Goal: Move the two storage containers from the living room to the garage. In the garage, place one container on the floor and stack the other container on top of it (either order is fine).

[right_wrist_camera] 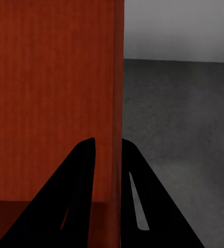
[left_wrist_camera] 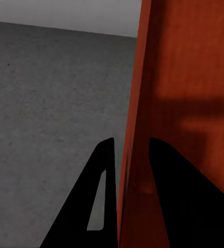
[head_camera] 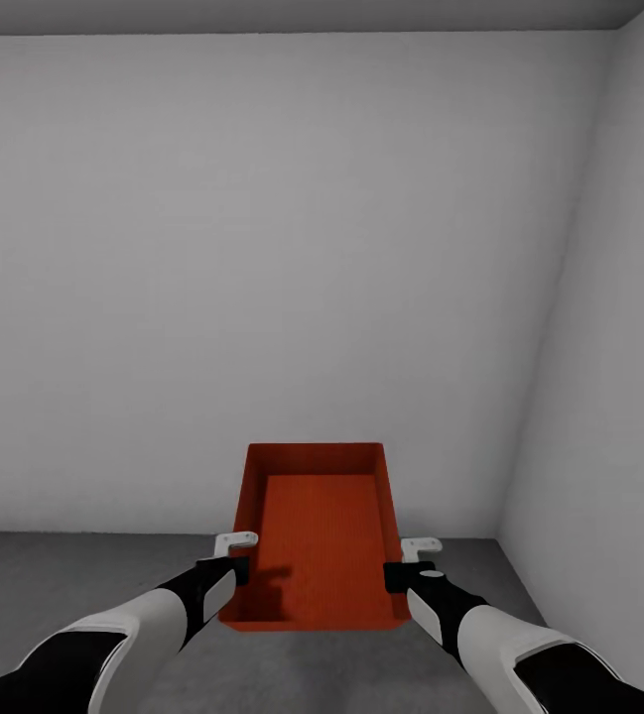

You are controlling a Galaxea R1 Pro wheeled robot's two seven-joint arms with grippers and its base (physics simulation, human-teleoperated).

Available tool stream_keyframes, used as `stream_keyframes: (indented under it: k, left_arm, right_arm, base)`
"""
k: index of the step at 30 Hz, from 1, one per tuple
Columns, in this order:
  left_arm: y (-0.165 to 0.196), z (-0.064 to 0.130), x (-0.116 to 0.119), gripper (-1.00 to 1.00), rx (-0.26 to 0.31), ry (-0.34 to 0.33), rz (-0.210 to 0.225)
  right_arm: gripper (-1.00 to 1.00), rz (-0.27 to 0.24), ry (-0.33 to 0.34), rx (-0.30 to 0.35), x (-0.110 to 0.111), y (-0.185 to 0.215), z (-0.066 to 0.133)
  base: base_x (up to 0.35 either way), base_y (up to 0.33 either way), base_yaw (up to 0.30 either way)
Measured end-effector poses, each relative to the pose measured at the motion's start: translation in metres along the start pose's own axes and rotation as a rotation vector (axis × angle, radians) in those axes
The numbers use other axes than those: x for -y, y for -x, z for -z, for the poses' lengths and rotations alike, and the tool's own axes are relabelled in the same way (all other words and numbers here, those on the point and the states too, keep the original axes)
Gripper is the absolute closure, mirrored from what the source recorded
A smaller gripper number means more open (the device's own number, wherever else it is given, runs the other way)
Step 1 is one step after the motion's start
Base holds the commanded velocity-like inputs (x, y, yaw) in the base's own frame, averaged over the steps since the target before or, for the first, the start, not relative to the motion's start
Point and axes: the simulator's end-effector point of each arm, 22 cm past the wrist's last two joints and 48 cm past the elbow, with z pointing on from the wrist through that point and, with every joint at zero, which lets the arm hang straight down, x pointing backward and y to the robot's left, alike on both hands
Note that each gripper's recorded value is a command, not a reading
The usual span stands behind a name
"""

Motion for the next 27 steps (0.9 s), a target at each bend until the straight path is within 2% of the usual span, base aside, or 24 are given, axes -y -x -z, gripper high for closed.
stream_keyframes:
  k: [6, 18, 27]
  left_arm:
    - [0.0003, 0.0003, -0.0004, 1.0, 0.0, 0.0, -0.001]
    - [0.0, 0.0002, -0.0006, 1.0, 0.0, 0.0, 0.0]
    - [0.0001, -0.0001, -0.0002, 1.0, 0.0, 0.0, 0.0]
  right_arm:
    - [1.0, -0.001, 0.0, 0.0, -0.0004, 0.0, 0.0004]
    - [1.0, 0.0, 0.0, 0.0, -0.0006, 0.0001, 0.0004]
    - [1.0, 0.0, 0.0, 0.0, -0.0002, 0.0, 0.0]
  base:
    - [0.107, 0.068, 0.0]
    - [0.219, 0.185, 0.0]
    - [0.043, 0.029, 0.0]
